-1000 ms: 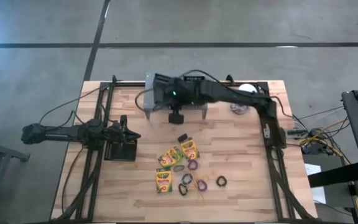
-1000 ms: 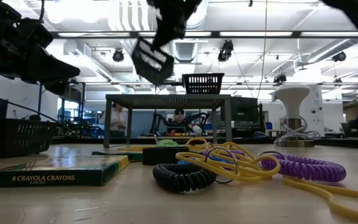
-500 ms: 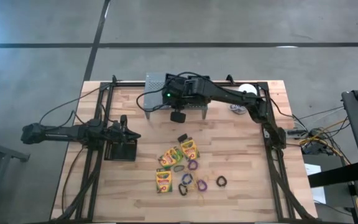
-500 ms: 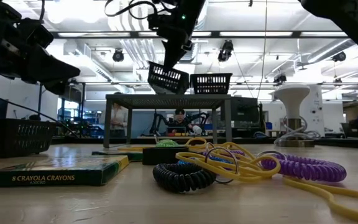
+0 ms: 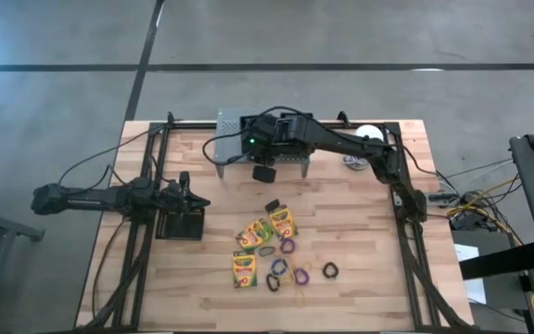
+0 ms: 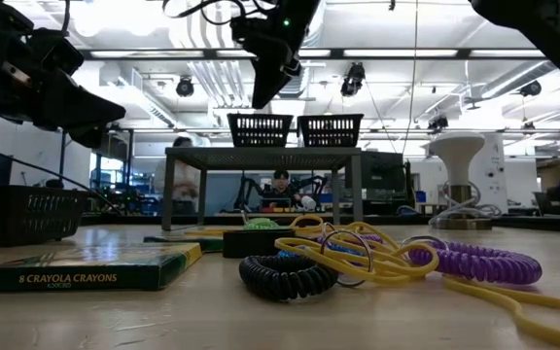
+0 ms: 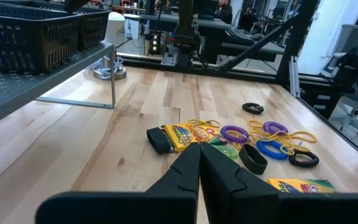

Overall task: Pick & Place Office Desk Supplies
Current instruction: Put the right black bin on the shelf

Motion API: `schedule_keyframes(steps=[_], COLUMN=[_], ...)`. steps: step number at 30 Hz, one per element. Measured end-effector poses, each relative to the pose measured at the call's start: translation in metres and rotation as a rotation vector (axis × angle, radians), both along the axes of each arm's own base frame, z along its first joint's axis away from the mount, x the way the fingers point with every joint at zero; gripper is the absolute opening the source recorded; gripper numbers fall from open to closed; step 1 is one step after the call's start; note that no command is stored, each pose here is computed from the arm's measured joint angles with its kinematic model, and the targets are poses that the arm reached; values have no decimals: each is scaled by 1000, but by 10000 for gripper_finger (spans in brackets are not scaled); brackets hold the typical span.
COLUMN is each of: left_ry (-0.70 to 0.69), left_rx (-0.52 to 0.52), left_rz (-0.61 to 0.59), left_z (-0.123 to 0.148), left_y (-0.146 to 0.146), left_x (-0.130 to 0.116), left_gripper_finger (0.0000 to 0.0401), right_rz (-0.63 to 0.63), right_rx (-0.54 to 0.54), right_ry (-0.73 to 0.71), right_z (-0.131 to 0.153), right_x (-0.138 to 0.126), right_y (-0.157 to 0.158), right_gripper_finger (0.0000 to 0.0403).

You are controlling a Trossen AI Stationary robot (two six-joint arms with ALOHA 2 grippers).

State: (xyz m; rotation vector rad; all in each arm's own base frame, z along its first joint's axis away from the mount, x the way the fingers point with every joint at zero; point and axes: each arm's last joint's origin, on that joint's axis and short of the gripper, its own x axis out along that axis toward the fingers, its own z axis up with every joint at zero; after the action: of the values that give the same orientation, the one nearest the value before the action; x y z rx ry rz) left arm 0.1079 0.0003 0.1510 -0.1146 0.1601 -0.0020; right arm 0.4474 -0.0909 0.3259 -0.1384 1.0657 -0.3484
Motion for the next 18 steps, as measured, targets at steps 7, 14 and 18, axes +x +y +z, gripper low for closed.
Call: schedule_keyframes(steps=[7, 14, 18], left_ry=[10, 12, 11], left_rx=[0, -1, -1], left_rz=[0, 0, 0], left_z=[-1, -1, -1], left_y=[0, 0, 0], left_x=[0, 0, 0], left_gripper_finger=[14, 14, 14], right_rz=[-54, -435, -592], right_rx=[13, -82, -56], right_ry=[-57, 66, 74], right_z=[40, 59, 56], right_x=[-24, -82, -109], right_y=[14, 9, -3], right_gripper_finger=[126, 87, 64])
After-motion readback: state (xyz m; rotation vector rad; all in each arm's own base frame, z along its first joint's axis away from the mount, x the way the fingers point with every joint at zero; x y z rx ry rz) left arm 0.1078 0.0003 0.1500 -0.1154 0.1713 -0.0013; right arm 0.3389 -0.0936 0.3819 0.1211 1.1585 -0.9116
